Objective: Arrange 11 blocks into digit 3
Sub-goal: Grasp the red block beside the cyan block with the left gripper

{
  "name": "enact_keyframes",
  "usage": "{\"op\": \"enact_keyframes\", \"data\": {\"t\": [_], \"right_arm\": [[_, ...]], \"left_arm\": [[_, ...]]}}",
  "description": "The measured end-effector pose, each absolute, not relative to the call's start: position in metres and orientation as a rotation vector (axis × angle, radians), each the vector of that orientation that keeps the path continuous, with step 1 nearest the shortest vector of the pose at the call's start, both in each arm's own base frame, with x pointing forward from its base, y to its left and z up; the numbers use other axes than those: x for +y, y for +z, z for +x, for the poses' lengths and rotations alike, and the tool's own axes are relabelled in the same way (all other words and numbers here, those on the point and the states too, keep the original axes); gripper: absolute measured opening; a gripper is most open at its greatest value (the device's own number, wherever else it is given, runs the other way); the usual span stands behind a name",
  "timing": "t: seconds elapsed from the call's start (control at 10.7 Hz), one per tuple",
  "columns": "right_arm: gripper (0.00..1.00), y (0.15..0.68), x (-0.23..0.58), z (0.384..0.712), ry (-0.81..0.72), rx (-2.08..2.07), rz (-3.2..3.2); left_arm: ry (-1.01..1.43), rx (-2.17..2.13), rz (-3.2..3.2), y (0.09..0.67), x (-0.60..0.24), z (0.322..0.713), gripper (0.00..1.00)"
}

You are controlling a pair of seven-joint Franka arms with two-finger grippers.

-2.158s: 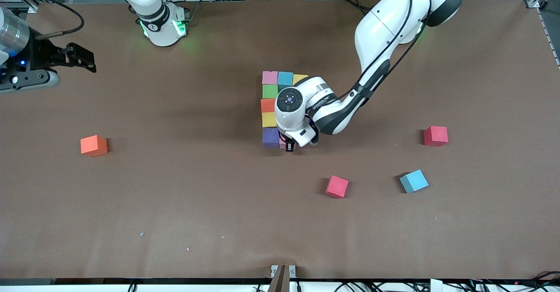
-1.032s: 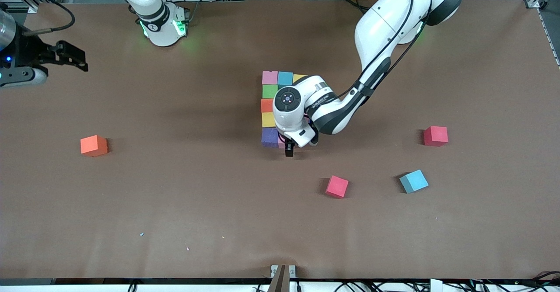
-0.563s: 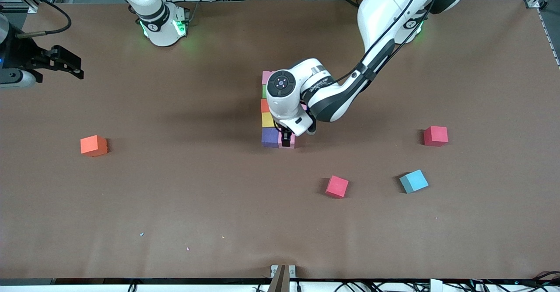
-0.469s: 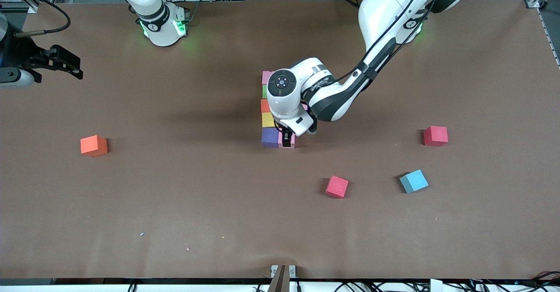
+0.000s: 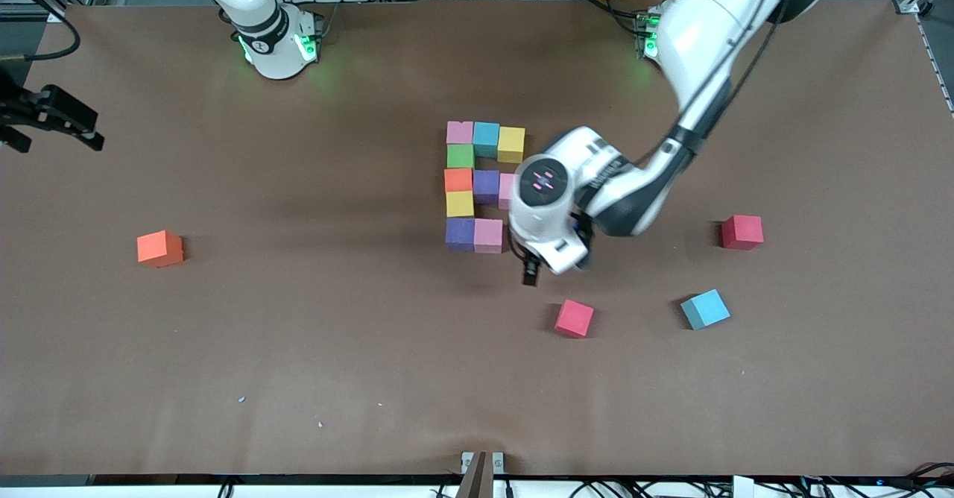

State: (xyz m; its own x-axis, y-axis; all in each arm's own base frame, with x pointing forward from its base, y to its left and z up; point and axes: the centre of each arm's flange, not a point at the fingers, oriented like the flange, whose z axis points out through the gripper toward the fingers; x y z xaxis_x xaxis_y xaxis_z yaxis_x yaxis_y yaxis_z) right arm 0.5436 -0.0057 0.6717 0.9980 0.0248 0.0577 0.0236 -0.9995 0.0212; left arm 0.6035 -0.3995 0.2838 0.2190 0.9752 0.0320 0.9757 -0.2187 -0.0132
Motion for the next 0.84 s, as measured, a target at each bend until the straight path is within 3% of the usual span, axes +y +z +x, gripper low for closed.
{"op": "enact_keyframes", "data": {"t": [0.28,0.84], "right_arm": [[1.00,0.675,-0.003,0.542,0.107,0.044,3.119],[1.00,0.682,0.004,0.550,0.228,0.066,3.112]], "left_arm": [[-0.029,-1.795,-2.574,0.285,-0.342,0.641,1.00],[-0.046,-1.781,-2.674,0.244,-0.321,0.666,1.00]]}}
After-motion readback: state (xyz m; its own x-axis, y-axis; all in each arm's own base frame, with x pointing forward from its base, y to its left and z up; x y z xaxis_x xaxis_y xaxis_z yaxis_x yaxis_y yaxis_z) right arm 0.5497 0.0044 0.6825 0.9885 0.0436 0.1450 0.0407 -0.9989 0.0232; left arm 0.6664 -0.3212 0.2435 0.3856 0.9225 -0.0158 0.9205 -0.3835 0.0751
